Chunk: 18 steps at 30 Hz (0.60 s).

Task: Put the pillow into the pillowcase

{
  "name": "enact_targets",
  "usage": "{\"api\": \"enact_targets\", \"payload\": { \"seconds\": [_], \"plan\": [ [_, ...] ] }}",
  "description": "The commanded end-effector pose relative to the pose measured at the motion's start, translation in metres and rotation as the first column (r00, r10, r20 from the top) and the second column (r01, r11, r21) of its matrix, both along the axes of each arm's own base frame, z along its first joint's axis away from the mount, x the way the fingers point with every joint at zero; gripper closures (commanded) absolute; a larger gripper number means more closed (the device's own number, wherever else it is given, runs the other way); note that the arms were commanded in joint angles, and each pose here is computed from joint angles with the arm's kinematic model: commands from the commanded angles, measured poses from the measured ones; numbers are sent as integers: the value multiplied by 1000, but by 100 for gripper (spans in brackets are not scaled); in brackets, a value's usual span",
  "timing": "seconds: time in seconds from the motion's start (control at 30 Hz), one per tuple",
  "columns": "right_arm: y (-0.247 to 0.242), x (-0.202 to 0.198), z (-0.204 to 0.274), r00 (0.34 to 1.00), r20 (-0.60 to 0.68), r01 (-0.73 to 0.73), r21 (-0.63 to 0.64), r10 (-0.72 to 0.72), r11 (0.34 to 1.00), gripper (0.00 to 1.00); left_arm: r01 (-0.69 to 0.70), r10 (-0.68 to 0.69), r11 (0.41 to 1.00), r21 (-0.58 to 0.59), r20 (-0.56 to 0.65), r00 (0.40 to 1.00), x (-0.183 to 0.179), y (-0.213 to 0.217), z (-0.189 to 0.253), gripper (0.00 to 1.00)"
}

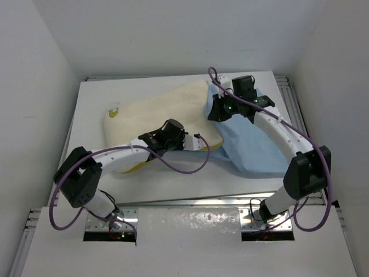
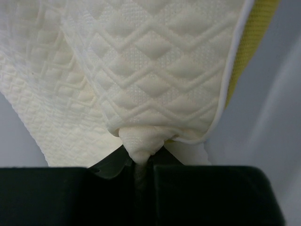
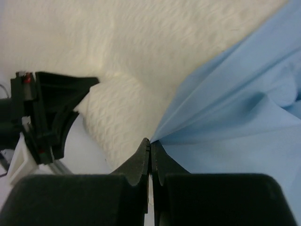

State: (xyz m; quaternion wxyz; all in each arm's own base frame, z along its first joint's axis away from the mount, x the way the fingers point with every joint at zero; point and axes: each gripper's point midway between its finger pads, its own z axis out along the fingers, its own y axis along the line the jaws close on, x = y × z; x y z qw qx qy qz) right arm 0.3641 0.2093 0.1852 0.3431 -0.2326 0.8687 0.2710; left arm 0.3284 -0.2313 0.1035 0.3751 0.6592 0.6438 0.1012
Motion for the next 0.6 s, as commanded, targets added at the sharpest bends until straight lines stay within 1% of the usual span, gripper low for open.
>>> {"api": "enact_targets", "payload": {
  "seconds": [0.0,0.1,0.2,0.23,0.27,0.3,0.33,0.4,0.47,0.5,0.53,0.57],
  "plan": [
    [14,-37,16,985,-78,-149,71,155,986,100,-7,15,999,-43,210,978,30,-9,51,100],
    [15,-48,33,979,-69,-185,93,192,978,100,-16,21,1000,-20,236,972,34,-6,49,100],
    [8,-61,45,970,-92,-220,61,225,974,100,-63,64,998,-13,239,969,41,-4,47,100],
    [3,-67,46,968,-118,-218,40,221,975,100,-78,79,997,-14,235,969,43,-4,44,100],
    [-1,-69,48,971,-120,-206,26,207,978,100,-93,93,996,-14,238,967,44,-2,44,100],
    [-5,-70,46,973,-125,-194,18,195,981,100,-101,108,994,-41,261,959,48,-5,50,100],
    [-13,-73,40,973,-149,-177,14,178,984,100,-112,121,992,-51,261,958,49,-5,50,100],
    [-24,-77,40,977,-152,-148,18,149,989,100,-135,148,989,-65,273,951,53,-4,53,100],
    [-31,-80,35,979,-159,-122,34,125,992,100,-160,176,984,-79,276,945,56,-4,54,100],
    [-34,-82,30,977,-188,-87,55,96,995,100,-163,180,983,-87,275,944,56,-4,55,100],
    [-31,-73,35,985,-149,-75,79,86,994,100,-155,174,984,-90,263,949,55,-7,54,100],
    [-28,-68,40,989,-127,-62,107,76,992,100,-115,136,988,-101,245,960,51,-16,55,100]
  ]
}}
